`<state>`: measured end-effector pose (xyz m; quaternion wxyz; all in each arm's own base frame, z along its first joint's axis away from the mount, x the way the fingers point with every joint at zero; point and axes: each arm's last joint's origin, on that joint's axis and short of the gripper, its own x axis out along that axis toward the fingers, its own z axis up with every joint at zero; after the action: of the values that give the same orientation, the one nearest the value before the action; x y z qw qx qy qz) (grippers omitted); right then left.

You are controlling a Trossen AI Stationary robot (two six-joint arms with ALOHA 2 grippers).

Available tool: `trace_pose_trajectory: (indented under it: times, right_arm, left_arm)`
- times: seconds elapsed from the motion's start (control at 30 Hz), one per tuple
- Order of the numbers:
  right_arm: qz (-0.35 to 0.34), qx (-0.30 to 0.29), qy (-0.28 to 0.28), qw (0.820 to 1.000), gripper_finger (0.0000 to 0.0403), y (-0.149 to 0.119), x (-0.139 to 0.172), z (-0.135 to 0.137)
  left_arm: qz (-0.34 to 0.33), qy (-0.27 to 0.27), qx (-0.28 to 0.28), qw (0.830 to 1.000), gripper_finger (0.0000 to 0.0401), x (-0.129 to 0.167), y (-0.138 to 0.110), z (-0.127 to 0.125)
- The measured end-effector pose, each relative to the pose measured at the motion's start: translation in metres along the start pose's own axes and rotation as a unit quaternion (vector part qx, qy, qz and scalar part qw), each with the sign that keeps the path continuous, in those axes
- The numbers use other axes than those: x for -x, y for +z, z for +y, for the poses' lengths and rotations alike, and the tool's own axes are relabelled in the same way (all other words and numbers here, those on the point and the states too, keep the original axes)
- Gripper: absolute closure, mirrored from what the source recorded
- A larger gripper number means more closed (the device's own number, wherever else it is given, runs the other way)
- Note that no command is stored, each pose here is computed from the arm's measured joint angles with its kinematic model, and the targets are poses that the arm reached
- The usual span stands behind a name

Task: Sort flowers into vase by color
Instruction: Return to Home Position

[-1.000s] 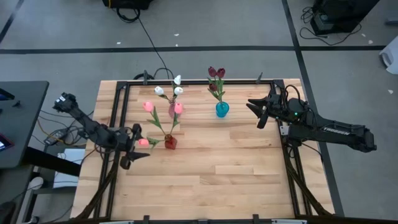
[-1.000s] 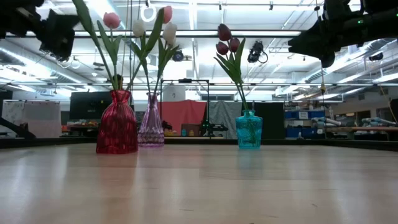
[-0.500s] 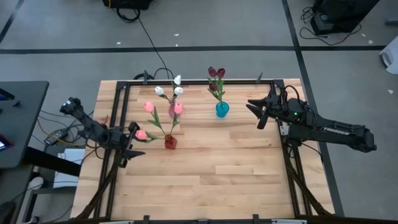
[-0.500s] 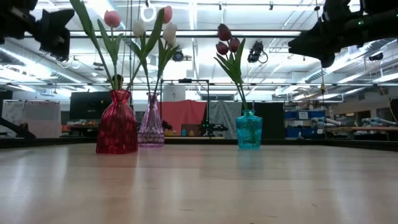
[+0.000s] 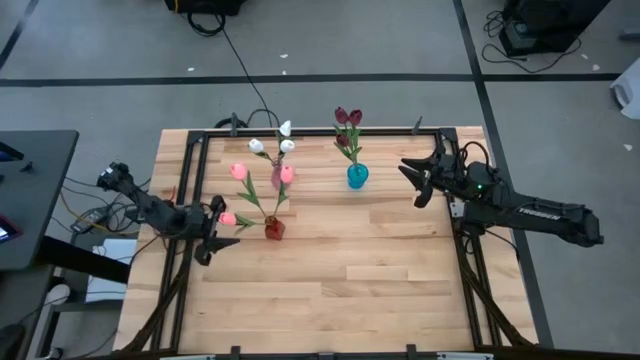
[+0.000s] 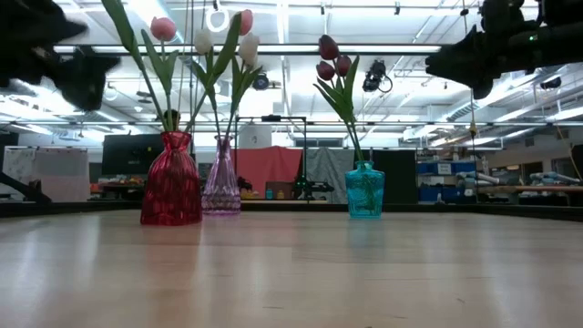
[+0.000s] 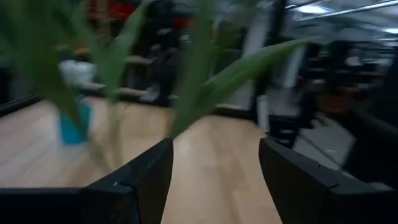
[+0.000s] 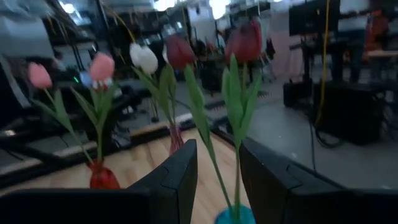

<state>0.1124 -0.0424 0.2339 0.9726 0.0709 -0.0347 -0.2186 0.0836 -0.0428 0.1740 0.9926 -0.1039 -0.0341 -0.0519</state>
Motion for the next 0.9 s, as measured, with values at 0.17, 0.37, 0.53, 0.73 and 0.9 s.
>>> trace_pose_trajectory:
  times: [0.17, 0.37, 0.53, 0.73, 0.9]
  right_arm:
    - [-0.02, -0.001, 0.02, 1.0, 0.0273, -0.006, -0.001, 0.0]
    - [-0.02, 0.01, 0.038, 0.999, 0.0273, -0.006, -0.001, 0.001]
    - [-0.031, 0.026, 0.034, 0.999, 0.0273, -0.004, -0.001, 0.0]
    - [-0.036, 0.022, 0.008, 0.999, 0.0273, -0.003, 0.0, -0.004]
    - [-0.017, 0.025, -0.013, 0.999, 0.0273, -0.006, 0.005, -0.01]
  left_arm:
    - [-0.005, 0.057, 0.008, 0.998, 0.0158, -0.004, 0.0, 0.01]
    - [-0.014, 0.107, 0.0, 0.994, 0.0158, -0.007, 0.002, 0.025]
    - [-0.011, 0.119, -0.004, 0.993, 0.0158, -0.009, 0.004, 0.037]
    - [0.008, 0.1, 0.001, 0.995, 0.0158, -0.009, 0.003, 0.048]
    - [0.022, 0.069, 0.005, 0.997, 0.0158, -0.009, 0.001, 0.047]
